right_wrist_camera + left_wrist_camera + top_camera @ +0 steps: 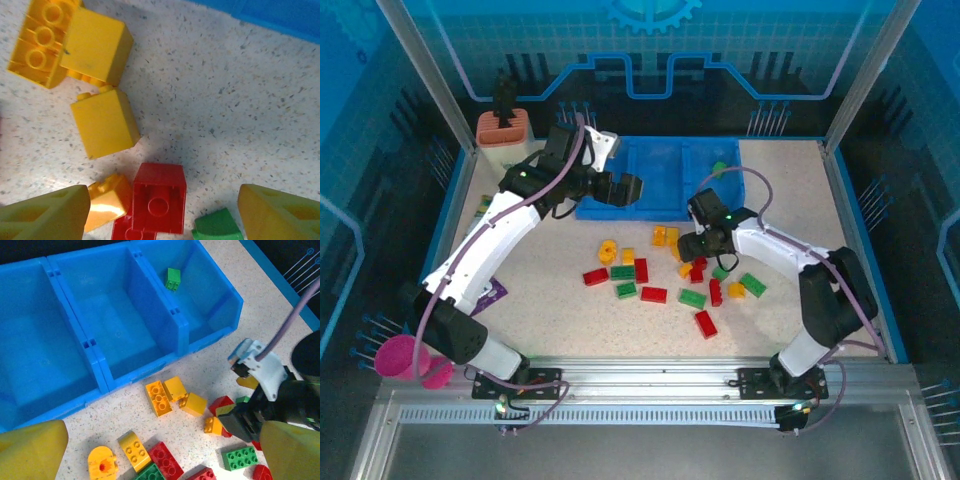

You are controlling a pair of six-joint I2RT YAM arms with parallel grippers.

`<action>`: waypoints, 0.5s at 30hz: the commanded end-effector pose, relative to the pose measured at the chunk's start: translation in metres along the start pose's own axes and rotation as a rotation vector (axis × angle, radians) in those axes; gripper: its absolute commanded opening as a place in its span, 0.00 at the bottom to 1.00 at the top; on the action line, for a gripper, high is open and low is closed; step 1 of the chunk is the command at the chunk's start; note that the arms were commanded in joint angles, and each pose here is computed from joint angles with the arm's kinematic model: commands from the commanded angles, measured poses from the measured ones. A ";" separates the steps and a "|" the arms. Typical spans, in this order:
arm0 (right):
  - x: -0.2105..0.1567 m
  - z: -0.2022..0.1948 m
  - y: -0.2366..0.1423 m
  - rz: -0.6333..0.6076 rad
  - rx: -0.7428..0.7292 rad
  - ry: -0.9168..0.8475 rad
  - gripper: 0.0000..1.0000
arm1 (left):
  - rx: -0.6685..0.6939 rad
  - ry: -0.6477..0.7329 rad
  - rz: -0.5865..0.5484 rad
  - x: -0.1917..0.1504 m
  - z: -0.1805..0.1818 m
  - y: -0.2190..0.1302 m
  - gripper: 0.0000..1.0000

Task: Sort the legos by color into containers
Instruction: Pick up the lego from the center of the table.

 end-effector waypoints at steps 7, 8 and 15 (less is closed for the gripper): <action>-0.015 0.000 0.029 0.086 -0.037 0.015 0.66 | -0.021 0.000 -0.037 -0.009 -0.005 -0.013 0.99; -0.015 -0.001 0.030 0.089 -0.043 0.018 0.64 | -0.020 0.000 -0.037 -0.010 -0.005 -0.013 0.99; -0.020 -0.001 0.037 0.125 -0.041 0.027 0.45 | -0.014 0.004 -0.028 -0.011 -0.004 -0.011 0.99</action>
Point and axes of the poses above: each hand's point on the last joint's axis, 136 mm out from that joint toward the fingers, its own y axis out along the fingers, its own z axis along the line the jaws close on, x = y × z, the point moved 10 cm from there along -y, back along the fingers, and after that the axes turned 2 degrees about y, right-handed, at the moved point
